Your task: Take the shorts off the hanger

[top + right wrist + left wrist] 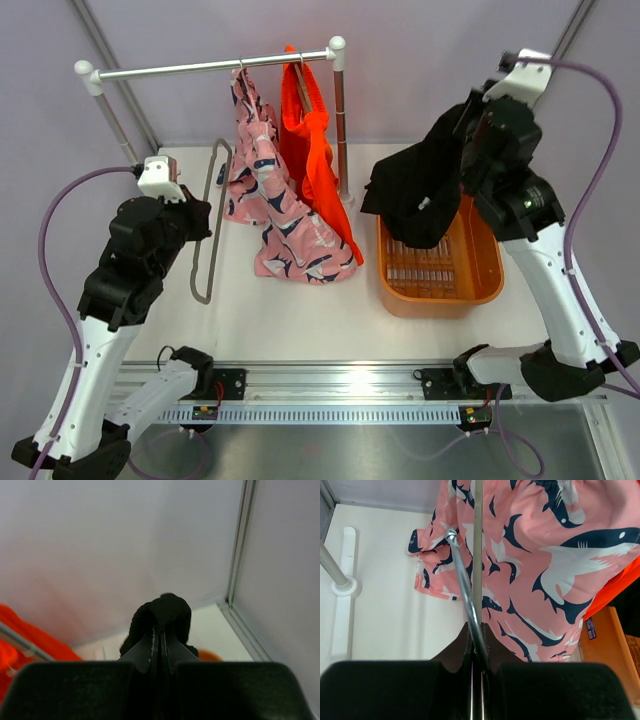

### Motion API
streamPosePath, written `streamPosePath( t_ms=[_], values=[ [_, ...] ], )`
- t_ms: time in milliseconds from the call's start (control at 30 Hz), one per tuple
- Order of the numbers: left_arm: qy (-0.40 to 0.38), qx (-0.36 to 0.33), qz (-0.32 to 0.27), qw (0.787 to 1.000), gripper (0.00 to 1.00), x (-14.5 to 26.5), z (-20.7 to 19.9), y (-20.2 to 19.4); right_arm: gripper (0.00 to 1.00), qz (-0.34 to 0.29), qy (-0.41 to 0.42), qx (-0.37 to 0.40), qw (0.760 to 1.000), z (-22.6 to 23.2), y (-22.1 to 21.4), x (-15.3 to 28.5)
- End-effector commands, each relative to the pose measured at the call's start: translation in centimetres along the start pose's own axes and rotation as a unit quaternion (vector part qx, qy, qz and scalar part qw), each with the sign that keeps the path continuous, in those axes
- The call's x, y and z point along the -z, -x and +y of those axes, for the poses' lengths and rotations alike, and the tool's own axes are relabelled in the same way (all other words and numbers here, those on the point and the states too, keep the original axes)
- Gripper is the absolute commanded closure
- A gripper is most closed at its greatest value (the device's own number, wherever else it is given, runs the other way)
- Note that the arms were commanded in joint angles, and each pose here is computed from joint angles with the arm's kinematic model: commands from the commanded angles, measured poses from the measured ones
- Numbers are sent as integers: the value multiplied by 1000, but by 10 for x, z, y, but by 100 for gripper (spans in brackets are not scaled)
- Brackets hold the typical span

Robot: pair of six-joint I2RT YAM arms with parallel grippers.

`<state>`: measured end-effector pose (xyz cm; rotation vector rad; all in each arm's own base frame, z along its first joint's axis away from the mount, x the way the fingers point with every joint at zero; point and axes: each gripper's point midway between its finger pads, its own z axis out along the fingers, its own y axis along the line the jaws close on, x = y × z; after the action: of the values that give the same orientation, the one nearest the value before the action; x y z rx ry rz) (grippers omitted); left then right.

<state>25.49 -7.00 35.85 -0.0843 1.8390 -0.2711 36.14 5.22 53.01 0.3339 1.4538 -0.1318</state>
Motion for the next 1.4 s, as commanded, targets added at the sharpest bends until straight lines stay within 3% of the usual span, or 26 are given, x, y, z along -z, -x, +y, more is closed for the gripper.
streamPosePath(
  t_ms=[0,67,100,167,267,400,433,533,667,933,1267,1367],
  values=[
    [11,6,-12,1000,100,-3,2,4,100,56,16,-66,996,-7,-64,21],
    [17,2,1,1000,100,-9,4,-2,100,81,27,-95,992,-10,-95,33],
    [19,2,4,1000,100,-9,5,-3,100,118,30,-81,989,-9,-138,36],
    [21,1,6,1000,100,-10,5,-3,100,158,34,-83,983,-10,-182,45],
    [32,-6,7,999,100,-12,8,-1,100,201,48,-72,976,-6,-220,53],
    [44,-16,25,999,100,-21,9,-2,70,232,46,-51,970,-9,-230,59],
    [47,-18,29,998,100,-21,10,-2,57,226,51,-57,971,-10,-223,62],
    [60,-32,39,997,100,-27,13,-1,32,211,82,-80,971,-7,-204,71],
    [78,-49,48,995,100,-34,17,6,25,205,105,-86,969,-7,-183,80],
    [79,-48,33,995,100,-55,26,46,23,193,163,-107,962,2,-169,97],
    [-43,-55,-16,997,96,-82,2,99,23,201,258,-130,936,25,-169,121],
    [-40,-51,-17,998,98,-91,7,107,22,200,267,-126,934,25,-169,124]
  ],
)
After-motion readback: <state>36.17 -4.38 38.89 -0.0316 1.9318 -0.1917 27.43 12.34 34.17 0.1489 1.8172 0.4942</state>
